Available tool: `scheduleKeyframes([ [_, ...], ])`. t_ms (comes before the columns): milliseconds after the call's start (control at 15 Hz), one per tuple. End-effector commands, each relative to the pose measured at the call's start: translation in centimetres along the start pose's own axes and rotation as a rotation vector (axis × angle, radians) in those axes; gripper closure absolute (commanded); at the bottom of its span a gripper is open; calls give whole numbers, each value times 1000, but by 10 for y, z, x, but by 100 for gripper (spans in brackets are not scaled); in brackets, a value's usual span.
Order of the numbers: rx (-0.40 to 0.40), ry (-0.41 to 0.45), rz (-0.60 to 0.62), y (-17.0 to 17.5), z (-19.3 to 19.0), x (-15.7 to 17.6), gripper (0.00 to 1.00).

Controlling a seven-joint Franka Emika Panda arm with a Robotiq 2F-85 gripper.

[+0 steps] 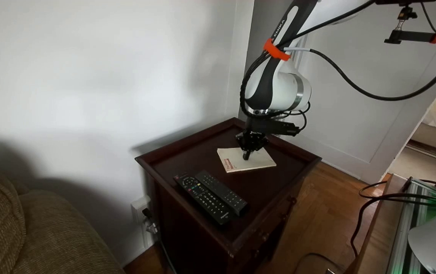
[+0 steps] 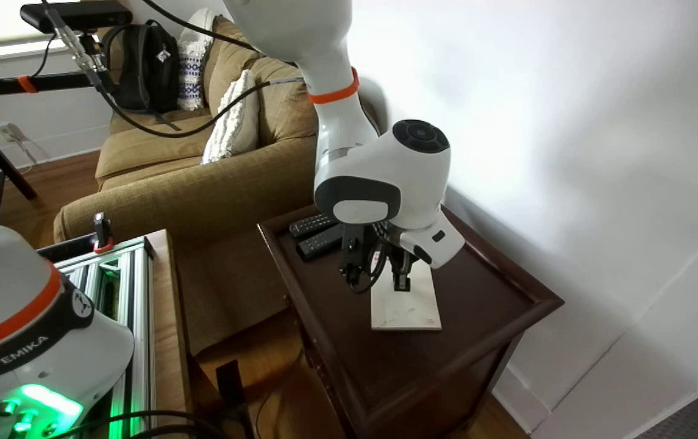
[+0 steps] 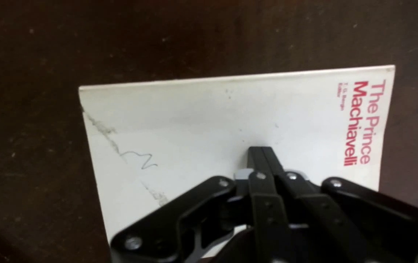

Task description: Rotate the book on the worktop clockwise once

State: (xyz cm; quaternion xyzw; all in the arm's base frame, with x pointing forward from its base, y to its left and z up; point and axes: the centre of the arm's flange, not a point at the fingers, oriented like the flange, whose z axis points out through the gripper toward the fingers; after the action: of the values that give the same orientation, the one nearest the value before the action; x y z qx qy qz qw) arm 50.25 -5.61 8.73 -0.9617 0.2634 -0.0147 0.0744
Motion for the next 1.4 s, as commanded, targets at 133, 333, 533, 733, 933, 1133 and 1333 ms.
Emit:
scheduleKeyframes([
  [133,51,-31,150,-15,42,-28,100],
  [333,81,7,228,-27,47,-25,100],
  [533,112,65,333,-28,47,-19,100],
  [733,130,108,408,-24,45,-15,100],
  [933,137,118,490,-13,38,-14,100],
  [1133,142,119,539,-6,30,-15,100],
  [1333,141,114,585,5,23,-17,100],
])
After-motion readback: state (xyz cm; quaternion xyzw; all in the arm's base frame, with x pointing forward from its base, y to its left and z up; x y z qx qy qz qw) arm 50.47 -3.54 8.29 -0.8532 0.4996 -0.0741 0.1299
